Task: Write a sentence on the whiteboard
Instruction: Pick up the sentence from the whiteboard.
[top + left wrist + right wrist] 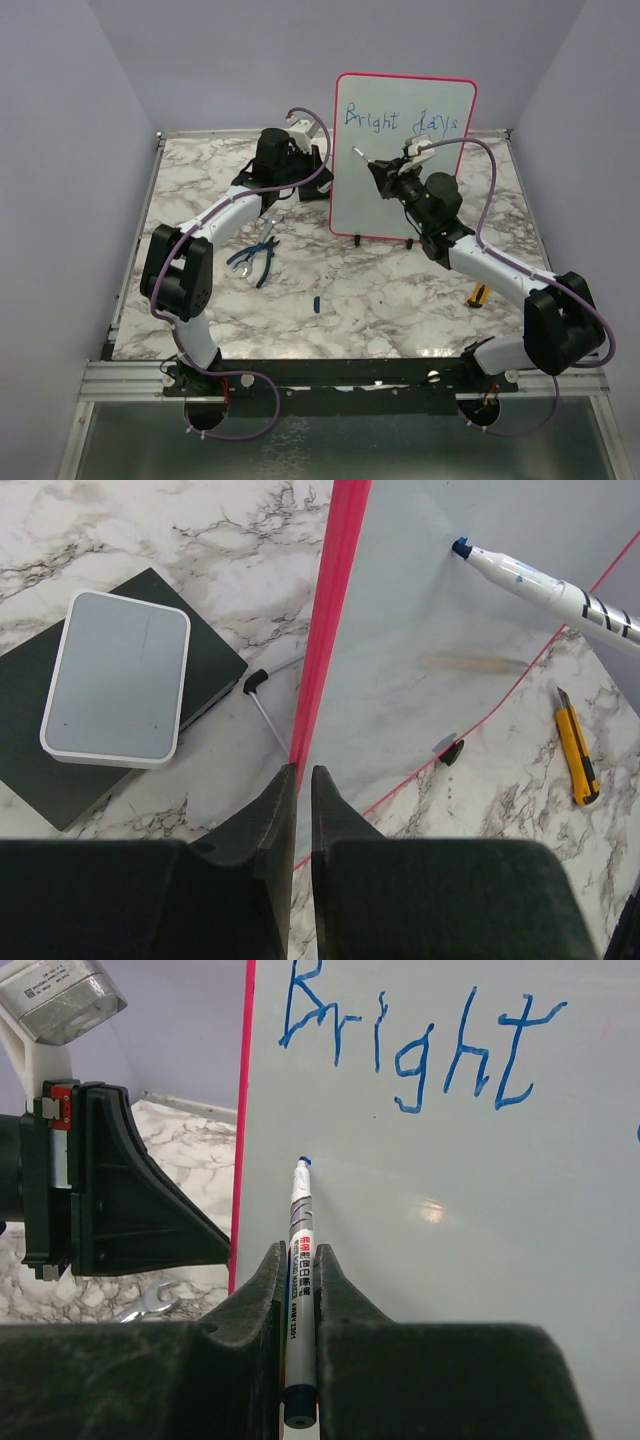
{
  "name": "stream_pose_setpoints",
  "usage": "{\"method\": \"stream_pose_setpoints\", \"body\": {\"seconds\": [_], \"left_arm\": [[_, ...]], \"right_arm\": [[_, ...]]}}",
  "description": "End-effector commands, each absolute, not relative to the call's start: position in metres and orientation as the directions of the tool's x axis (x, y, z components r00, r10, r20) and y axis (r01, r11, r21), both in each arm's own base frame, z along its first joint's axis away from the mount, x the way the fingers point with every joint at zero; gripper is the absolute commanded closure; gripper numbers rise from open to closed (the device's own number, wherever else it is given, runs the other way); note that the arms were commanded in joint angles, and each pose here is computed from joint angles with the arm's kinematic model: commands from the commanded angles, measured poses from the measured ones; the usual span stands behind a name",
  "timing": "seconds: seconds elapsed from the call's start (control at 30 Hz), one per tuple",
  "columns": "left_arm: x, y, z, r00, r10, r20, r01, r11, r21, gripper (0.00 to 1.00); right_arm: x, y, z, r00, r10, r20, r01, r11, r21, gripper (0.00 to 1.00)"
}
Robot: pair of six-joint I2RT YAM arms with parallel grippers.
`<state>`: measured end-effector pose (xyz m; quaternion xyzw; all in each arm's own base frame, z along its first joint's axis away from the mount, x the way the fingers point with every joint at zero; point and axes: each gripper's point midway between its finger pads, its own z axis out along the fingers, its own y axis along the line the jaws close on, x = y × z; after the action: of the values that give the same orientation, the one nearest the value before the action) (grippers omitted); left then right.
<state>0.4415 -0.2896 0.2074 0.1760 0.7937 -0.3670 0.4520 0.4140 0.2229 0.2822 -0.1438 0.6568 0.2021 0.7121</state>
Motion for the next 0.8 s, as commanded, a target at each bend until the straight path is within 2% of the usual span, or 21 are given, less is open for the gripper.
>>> {"method": "stream_pose_setpoints", "body": {"seconds": [0.0, 0.77], "left_arm": [[0.438, -0.301, 0.217, -0.513, -0.048, -0.857, 0.649, 0.632, -0.423, 0.9], [0.438, -0.3, 0.222, -0.503, -0.053, -0.863, 0.65, 0.635, -0.418, 0.94]], "right_arm": [[0.422, 0.222, 0.289, 0.073, 0.085, -0.994, -0.446, 0.894, 0.043, 0.99], [0.415, 0.228, 0.261, 0.015, 0.033, -0.999, -0.449, 0.893, 0.023, 0.99]]}}
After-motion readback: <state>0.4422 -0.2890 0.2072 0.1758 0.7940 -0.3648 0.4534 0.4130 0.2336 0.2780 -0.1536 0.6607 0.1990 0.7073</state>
